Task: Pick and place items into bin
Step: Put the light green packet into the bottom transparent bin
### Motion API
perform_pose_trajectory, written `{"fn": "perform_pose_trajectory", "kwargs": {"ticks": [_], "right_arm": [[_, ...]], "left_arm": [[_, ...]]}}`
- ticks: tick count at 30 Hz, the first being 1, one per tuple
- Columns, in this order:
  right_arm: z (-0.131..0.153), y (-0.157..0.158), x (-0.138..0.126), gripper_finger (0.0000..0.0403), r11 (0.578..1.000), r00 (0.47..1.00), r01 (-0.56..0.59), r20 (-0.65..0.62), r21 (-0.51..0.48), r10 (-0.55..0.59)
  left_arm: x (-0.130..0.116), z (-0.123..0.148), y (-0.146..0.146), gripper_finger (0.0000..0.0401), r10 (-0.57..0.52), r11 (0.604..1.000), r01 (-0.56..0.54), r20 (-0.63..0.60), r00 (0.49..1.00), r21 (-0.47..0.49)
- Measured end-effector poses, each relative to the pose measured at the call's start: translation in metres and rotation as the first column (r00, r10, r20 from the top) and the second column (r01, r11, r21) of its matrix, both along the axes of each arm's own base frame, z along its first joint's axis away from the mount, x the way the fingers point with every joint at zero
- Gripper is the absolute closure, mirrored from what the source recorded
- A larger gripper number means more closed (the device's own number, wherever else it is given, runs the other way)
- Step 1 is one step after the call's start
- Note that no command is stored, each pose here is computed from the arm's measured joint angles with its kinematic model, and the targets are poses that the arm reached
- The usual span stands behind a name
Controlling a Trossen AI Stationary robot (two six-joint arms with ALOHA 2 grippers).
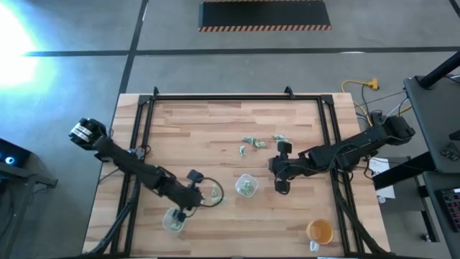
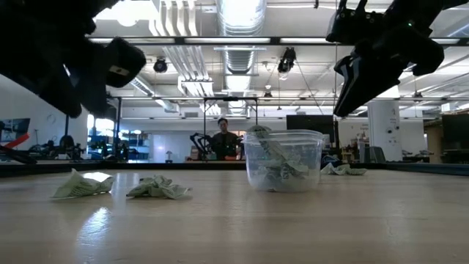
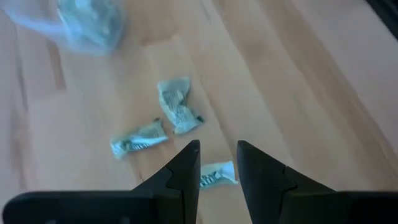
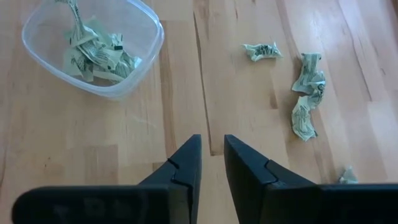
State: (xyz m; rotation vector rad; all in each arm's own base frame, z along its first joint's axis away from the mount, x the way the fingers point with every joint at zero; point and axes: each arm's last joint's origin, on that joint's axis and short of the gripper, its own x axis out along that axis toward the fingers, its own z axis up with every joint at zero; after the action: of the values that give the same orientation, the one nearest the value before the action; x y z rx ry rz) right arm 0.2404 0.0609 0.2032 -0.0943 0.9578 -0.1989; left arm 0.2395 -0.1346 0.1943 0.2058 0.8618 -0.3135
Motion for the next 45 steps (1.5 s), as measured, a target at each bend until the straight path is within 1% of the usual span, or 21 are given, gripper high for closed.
{"fn": "perform_pose_trajectory", "kwargs": {"ticks": [3, 7, 11, 16, 18, 22, 28, 35, 45], "right_arm": [[0.0, 0.0, 0.0, 0.0344, 1.0, 1.0, 0.0, 0.0, 0.0, 0.0], [0.0, 0.0, 0.0, 0.0342, 1.0, 1.0, 0.0, 0.0, 0.001, 0.0], [0.0, 0.0, 0.0, 0.0342, 1.0, 1.0, -0.001, -0.001, 0.001, 0.001], [-0.001, 0.0, 0.0, 0.0342, 1.0, 1.0, -0.001, -0.003, 0.002, 0.001], [-0.001, 0.0, 0.0, 0.0342, 1.0, 1.0, -0.001, -0.003, 0.002, 0.001], [-0.001, 0.0, 0.0, 0.0344, 1.0, 1.0, -0.001, -0.002, 0.002, 0.001], [-0.001, 0.0, 0.0, 0.0342, 1.0, 1.0, 0.011, 0.001, 0.01, -0.011], [-0.001, 0.0, 0.0, 0.0346, 1.0, 1.0, 0.011, 0.001, 0.01, -0.011], [-0.001, 0.0, 0.0, 0.0346, 1.0, 1.0, 0.011, 0.003, 0.01, -0.011]], "left_arm": [[0.008, -0.006, 0.0, 0.0313, 0.019, 1.0, -0.02, -0.076, 0.997, -0.006], [0.017, -0.012, -0.004, 0.0313, 0.029, 0.999, -0.021, -0.172, 0.985, 0.043], [0.027, -0.013, -0.009, 0.0313, 0.03, 0.997, -0.015, -0.224, 0.974, 0.07], [0.035, -0.016, -0.015, 0.0313, 0.006, 0.998, 0.01, -0.273, 0.962, 0.056], [0.037, -0.019, -0.016, 0.0313, 0.003, 0.999, 0.011, -0.287, 0.958, 0.045], [0.04, -0.021, -0.018, 0.0313, 0.036, 0.999, -0.029, -0.309, 0.95, 0.027], [0.04, -0.02, -0.018, 0.0313, 0.042, 0.999, -0.033, -0.319, 0.947, 0.035], [0.041, -0.022, -0.017, 0.0313, 0.065, 0.996, -0.045, -0.305, 0.95, 0.072], [0.04, -0.037, -0.015, 0.0313, 0.081, 0.992, -0.038, -0.373, 0.924, 0.121]]}}
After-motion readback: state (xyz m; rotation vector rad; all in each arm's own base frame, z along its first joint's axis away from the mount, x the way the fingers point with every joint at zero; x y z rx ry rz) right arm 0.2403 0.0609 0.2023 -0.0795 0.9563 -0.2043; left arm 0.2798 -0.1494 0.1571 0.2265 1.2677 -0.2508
